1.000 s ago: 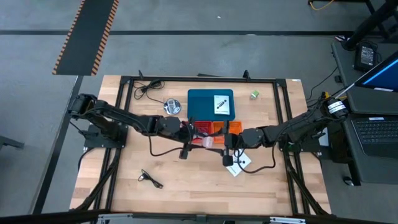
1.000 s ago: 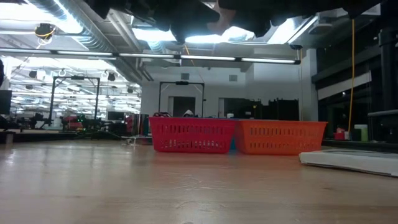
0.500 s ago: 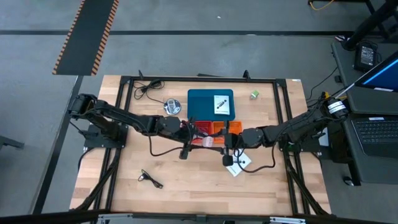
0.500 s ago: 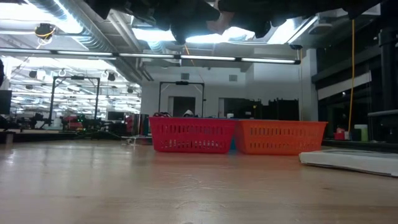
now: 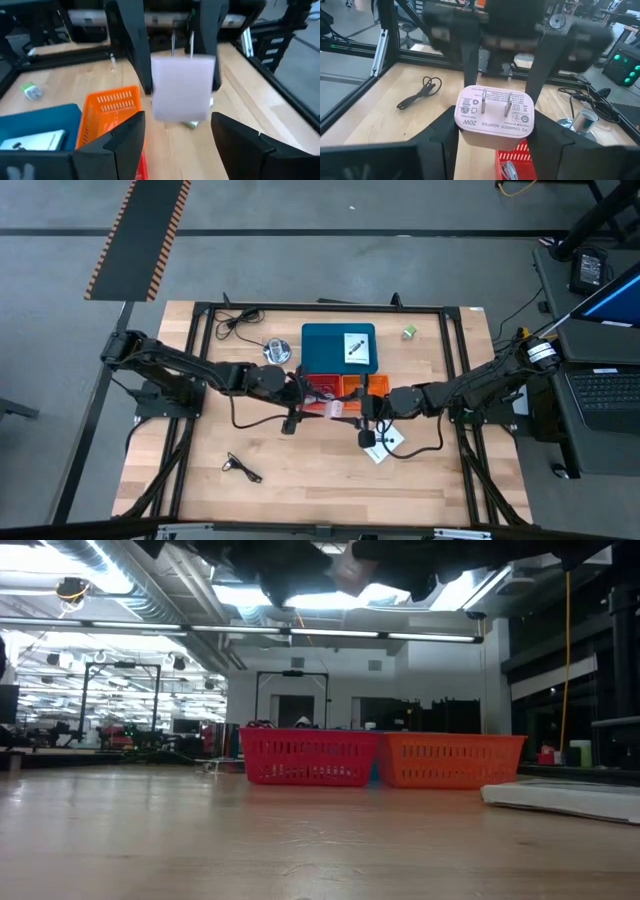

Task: Pick and place items into bin
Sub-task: Put the white charger adapter into the orange bin

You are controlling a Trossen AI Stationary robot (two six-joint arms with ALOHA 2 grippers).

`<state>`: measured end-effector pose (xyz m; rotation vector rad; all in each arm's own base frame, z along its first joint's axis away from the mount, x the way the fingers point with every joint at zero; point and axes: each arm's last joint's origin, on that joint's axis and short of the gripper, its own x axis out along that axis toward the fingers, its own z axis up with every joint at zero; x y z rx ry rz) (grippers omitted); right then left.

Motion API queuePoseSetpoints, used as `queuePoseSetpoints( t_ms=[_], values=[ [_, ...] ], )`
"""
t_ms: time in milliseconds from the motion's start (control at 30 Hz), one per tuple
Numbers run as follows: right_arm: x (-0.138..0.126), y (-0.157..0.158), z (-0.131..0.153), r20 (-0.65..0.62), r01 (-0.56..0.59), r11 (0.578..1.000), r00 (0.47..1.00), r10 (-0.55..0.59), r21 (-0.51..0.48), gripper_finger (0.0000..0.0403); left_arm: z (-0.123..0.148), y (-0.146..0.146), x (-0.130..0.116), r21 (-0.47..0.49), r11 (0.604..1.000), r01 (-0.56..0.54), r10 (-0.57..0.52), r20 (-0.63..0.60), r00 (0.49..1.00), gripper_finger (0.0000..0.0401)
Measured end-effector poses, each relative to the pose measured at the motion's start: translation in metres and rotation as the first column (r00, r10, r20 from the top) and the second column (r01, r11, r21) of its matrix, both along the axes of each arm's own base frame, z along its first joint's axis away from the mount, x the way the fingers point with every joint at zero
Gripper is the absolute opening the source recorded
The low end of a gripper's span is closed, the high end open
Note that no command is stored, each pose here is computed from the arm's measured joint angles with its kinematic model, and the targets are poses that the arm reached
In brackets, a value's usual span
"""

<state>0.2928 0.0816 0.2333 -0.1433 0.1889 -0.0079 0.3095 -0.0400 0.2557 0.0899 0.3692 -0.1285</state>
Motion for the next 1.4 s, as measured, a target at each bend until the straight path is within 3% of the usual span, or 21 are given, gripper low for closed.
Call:
queuePoseSetpoints(
  t_ms=[300,700,967,1400],
  values=[
    [-0.014,-0.004,0.017,0.004,0.006,1.0,1.0,-0.006,0.015,0.0165,0.017,0.004,-0.027,0.018,1.0,-0.012,0.014,-0.073,0.997,0.0185],
    [-0.04,-0.016,0.019,-0.182,0.155,0.984,0.974,-0.138,0.084,0.0165,0.01,0.005,-0.03,0.057,0.998,-0.04,0.046,-0.112,0.993,0.0011],
    [-0.045,-0.024,0.009,-0.296,0.263,0.95,0.933,-0.206,0.166,0.0165,-0.018,0.006,-0.037,-0.007,0.997,-0.076,0.075,-0.116,0.99,0.0001],
    [-0.048,-0.057,0.01,-0.486,0.5,0.821,0.809,-0.331,0.275,0.0165,-0.026,0.006,-0.037,-0.027,0.996,-0.091,0.088,-0.102,0.991,0.0001]
  ],
)
